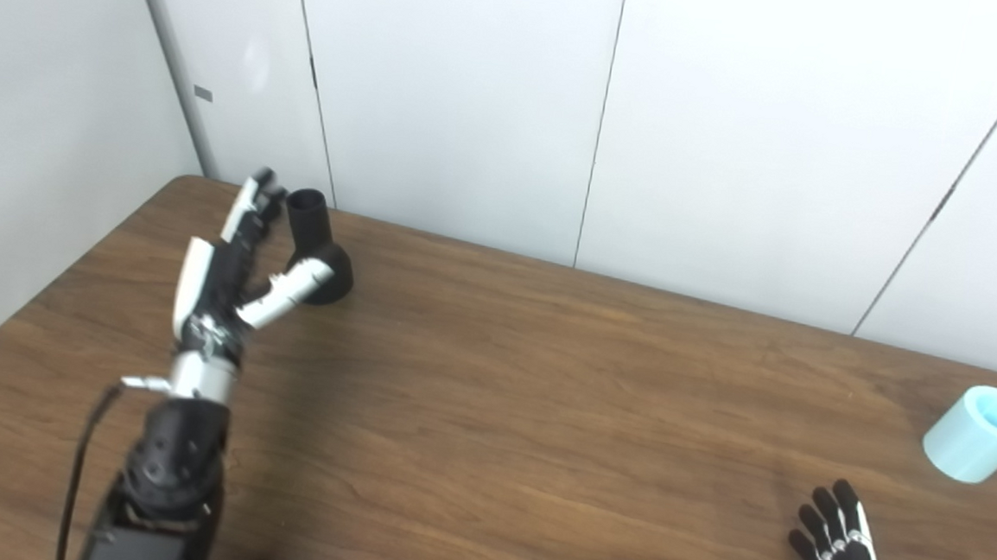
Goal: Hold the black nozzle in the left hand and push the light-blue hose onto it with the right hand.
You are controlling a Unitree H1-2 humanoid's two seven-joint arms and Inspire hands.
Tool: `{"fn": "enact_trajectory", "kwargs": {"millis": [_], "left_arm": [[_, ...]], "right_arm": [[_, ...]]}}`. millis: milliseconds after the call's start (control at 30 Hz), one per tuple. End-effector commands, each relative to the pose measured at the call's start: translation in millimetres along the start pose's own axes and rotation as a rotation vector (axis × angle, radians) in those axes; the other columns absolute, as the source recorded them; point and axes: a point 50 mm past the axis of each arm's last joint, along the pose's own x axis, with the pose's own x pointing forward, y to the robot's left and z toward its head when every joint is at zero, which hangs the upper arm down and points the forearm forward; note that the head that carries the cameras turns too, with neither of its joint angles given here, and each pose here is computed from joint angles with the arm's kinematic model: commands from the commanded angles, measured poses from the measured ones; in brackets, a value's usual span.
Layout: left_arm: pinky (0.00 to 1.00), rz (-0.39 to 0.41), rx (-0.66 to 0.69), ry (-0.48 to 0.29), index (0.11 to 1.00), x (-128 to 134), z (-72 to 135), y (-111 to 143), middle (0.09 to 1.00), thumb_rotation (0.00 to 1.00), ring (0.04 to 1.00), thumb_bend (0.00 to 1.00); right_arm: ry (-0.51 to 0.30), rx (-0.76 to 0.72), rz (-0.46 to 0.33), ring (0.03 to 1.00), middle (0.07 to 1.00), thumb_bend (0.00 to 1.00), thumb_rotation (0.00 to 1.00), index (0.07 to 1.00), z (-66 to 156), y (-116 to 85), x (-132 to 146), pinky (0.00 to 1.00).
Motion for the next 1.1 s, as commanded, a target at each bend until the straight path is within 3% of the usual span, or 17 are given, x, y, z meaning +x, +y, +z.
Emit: {"fn": "enact_trajectory", "kwargs": {"millis": [0,300,433,533,633,733,1067], "left_arm": [[0.98,0.040,0.022,-0.069,0.989,22.3,11.9,11.9,0.942,0.43,0.953,0.88],[0.93,0.107,0.221,-0.082,0.975,62.9,4.4,40.9,0.965,0.39,0.945,0.84],[0.95,0.105,0.320,-0.054,0.974,73.6,-7.2,42.7,0.977,0.41,0.970,0.88],[0.99,0.039,0.360,0.004,0.995,79.0,-15.1,41.4,0.997,0.41,0.997,0.91],[0.93,-0.059,0.413,0.083,1.000,81.0,-12.1,36.5,1.000,0.48,0.997,0.98],[0.92,-0.122,0.474,0.136,0.993,82.4,-7.7,29.3,1.000,0.48,0.993,1.00],[0.92,-0.159,0.592,0.203,0.993,92.2,-19.9,10.3,1.000,0.51,0.997,1.00]], "right_arm": [[0.074,0.008,-0.010,0.953,0.969,0.75,0.92,1.000,-16.8,-0.3,-13.2,0.93],[0.067,-0.003,-0.003,0.951,0.973,0.73,0.92,1.000,-16.0,-0.2,-11.9,0.92],[0.066,0.002,0.003,0.951,0.974,0.70,0.92,1.000,-14.8,1.1,-11.3,0.93],[0.069,-0.006,-0.004,0.945,0.968,0.67,0.92,1.000,-13.6,2.3,-11.0,0.90],[0.073,-0.008,-0.010,0.927,0.945,0.67,0.92,1.000,-11.9,3.3,-11.0,0.87],[0.063,-0.006,-0.002,0.919,0.938,0.66,0.92,0.994,-11.1,3.7,-11.4,0.85],[0.055,-0.019,0.005,0.915,0.932,0.60,0.91,0.984,-7.1,4.9,-13.5,0.86]]}}
